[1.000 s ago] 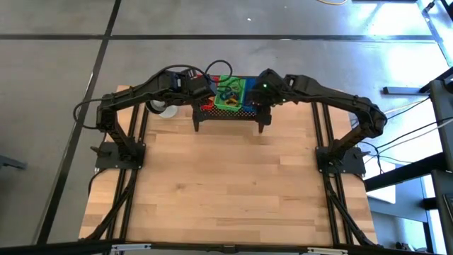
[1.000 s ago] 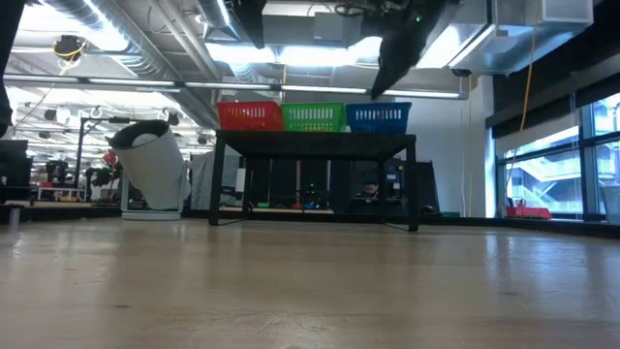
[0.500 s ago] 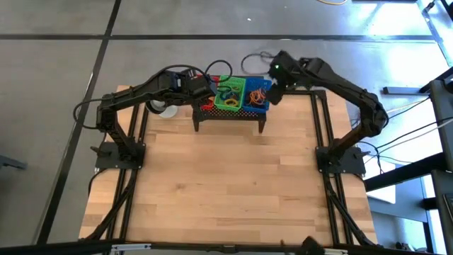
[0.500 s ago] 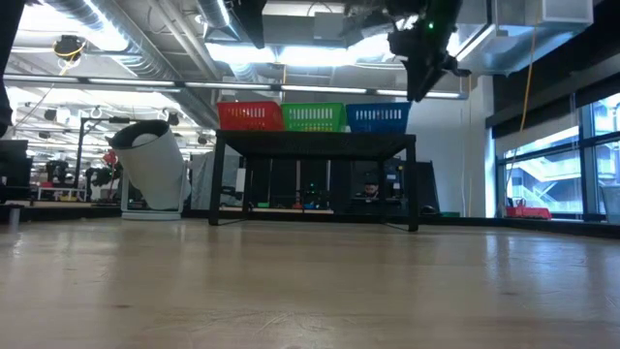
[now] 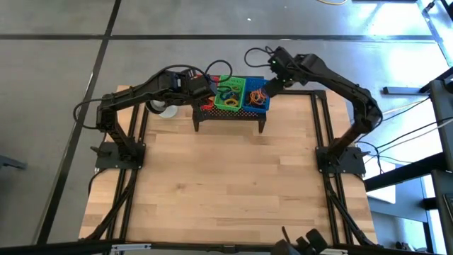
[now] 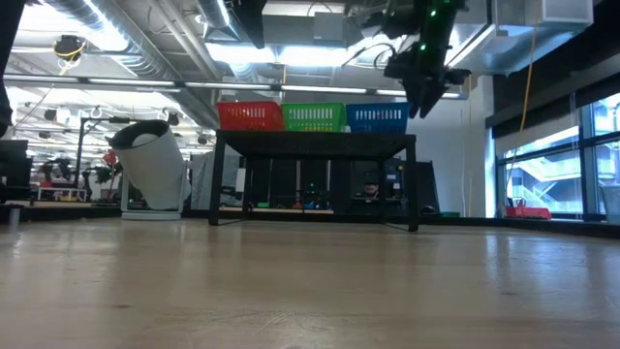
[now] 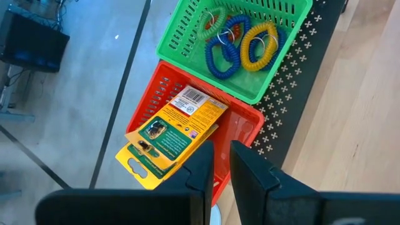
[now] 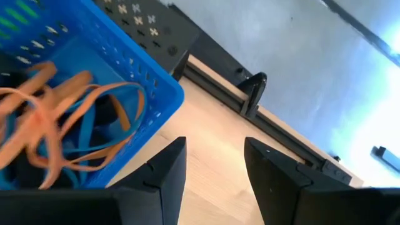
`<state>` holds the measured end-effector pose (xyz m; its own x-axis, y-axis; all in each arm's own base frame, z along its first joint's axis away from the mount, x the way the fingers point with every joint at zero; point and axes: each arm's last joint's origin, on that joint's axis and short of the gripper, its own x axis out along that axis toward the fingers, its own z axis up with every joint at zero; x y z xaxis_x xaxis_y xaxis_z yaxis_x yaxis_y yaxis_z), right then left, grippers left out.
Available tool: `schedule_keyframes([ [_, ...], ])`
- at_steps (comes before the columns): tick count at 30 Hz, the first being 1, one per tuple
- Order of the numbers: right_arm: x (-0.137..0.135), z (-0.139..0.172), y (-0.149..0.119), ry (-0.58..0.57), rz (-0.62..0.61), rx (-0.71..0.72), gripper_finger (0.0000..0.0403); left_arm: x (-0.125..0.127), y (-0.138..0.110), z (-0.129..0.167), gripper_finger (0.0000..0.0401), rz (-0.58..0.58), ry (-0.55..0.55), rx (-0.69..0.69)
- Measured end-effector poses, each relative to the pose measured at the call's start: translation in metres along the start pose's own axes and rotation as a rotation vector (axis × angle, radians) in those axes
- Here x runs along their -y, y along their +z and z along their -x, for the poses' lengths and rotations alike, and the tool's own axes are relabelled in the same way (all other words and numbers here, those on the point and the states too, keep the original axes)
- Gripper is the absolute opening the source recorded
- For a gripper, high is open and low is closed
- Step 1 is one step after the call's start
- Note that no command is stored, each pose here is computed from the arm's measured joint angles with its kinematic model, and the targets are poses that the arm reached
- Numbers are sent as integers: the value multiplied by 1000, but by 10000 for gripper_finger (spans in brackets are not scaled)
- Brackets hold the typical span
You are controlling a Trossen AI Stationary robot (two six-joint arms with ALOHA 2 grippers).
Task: Pick & Place Office Desk Supplies
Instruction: Put the blue bin on the shelf
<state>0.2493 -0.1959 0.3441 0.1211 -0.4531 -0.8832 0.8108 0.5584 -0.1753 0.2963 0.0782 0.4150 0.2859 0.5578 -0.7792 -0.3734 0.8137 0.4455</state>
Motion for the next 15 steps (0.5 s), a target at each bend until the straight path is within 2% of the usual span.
schedule_keyframes([
  [8,-7,-20,4,-15,-3,-52,162,0,0,0,43,-1,-1,0],
  [15,-9,-22,8,10,-6,-24,162,0,0,0,43,-1,-1,0],
])
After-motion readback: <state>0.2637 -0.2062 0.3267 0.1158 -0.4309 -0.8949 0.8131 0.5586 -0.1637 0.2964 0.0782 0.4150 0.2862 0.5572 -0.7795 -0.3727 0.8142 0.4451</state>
